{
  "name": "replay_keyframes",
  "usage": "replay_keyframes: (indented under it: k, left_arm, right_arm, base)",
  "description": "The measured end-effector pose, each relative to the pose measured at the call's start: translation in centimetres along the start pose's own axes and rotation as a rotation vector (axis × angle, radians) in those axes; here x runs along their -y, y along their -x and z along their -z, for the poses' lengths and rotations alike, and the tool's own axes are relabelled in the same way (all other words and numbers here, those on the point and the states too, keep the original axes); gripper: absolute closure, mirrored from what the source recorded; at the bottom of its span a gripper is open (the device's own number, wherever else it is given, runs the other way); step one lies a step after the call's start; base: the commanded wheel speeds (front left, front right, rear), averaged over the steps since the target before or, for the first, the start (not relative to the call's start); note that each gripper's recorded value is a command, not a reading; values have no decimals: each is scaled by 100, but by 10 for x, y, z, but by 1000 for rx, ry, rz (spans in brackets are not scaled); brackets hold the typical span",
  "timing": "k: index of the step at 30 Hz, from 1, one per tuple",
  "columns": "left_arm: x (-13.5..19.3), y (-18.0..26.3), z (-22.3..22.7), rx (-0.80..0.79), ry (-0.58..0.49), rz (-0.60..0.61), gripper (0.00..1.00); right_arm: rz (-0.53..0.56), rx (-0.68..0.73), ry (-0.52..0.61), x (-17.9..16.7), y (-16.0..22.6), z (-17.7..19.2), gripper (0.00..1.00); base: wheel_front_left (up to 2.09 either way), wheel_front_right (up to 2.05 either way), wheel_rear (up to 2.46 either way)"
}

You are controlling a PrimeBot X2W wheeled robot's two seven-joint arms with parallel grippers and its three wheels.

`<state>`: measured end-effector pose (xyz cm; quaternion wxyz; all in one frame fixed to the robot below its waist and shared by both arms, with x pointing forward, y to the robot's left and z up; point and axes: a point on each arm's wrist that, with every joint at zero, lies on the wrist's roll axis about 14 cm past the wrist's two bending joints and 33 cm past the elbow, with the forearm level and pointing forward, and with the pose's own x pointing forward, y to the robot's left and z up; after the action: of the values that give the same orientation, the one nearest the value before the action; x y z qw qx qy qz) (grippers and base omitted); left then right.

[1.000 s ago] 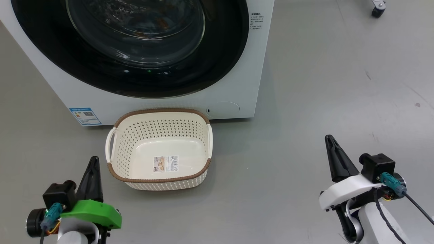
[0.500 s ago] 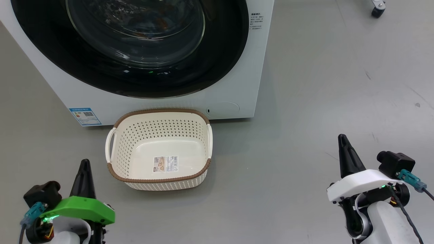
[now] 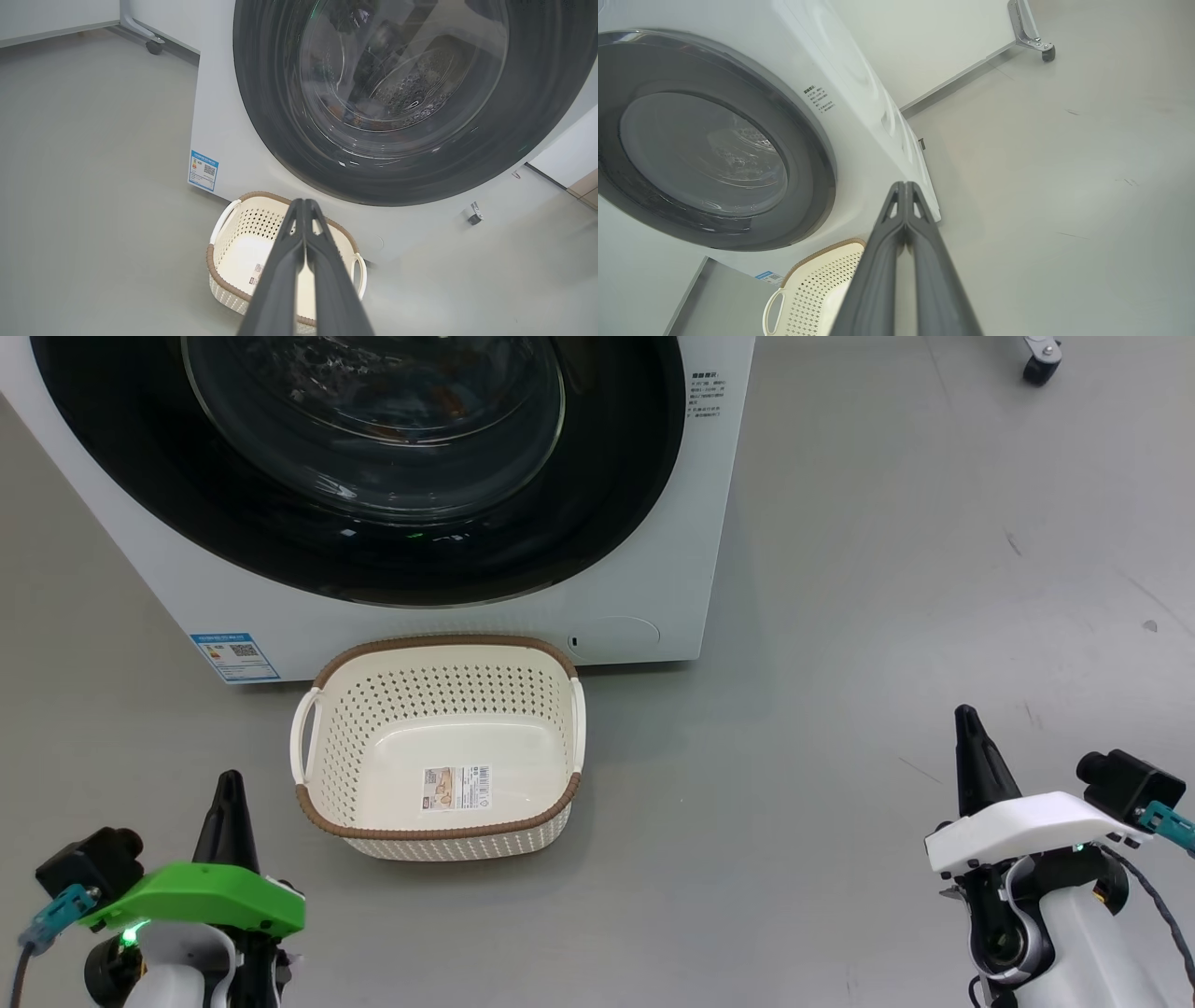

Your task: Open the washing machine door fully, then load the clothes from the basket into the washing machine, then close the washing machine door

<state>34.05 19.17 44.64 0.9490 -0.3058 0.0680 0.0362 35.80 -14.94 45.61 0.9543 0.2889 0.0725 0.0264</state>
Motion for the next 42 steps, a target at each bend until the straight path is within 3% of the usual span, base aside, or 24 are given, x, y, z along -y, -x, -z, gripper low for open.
replay_keyframes:
  k: [42]
  left_arm:
    - [9, -18, -14, -12, 567, 10, 100]
  right_arm:
    - [86, 49, -602, 30, -4, -25, 100]
  base:
    - [0, 0, 0]
